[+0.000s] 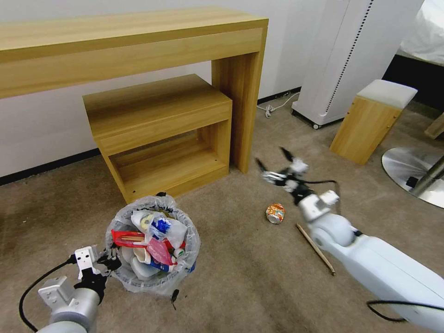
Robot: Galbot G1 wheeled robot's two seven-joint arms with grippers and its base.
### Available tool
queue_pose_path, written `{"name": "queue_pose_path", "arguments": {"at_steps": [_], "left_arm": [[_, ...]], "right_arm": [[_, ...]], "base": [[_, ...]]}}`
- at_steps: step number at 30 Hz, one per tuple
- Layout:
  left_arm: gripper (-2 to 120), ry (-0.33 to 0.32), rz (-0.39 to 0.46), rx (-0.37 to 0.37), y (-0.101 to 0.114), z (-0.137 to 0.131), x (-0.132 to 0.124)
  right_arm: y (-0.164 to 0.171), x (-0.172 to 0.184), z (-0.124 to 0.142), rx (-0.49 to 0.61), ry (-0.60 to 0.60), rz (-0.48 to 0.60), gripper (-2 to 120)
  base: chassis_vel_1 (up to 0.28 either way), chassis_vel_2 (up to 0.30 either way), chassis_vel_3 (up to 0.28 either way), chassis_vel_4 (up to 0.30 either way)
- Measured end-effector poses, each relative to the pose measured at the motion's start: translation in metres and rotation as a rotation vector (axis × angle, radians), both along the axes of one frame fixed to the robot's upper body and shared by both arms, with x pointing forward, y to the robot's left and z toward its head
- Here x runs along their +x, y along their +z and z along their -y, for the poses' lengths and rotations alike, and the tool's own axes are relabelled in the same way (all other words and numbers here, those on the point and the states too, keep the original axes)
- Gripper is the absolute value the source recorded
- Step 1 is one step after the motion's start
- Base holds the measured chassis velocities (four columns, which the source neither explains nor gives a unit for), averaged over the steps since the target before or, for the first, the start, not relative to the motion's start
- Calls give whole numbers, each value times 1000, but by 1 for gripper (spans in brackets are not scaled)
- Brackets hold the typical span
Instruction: Pick up the trash bin and place the garbage on the floor into it.
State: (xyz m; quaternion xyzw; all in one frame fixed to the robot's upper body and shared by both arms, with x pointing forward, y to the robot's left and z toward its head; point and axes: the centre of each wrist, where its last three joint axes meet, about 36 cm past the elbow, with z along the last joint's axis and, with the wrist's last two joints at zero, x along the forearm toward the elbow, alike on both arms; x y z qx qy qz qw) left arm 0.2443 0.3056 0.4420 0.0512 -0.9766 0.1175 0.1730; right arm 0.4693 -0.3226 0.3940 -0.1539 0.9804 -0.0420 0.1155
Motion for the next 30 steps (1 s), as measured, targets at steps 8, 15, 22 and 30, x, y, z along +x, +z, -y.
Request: {"name": "queue_pose_path", "arguments": {"at_steps": [8, 15, 22, 30], "left_arm": [[2, -10, 4, 7, -6, 3, 2], [2, -10, 4, 7, -6, 3, 1], [2, -8, 3, 4, -7, 5, -1], [2, -7, 4, -1, -9, 9, -2]], "right_arm": [[-12, -17, 21, -24, -192, -9, 100], [-17, -18, 21, -21, -229, -10, 100], [-23, -15, 22, -13, -207, 29, 100], [-28, -13, 26, -23, -186, 72, 100]], "base": [[0, 0, 0, 0], [0, 0, 0, 0], [0, 0, 0, 0], [0, 0, 0, 0]]}}
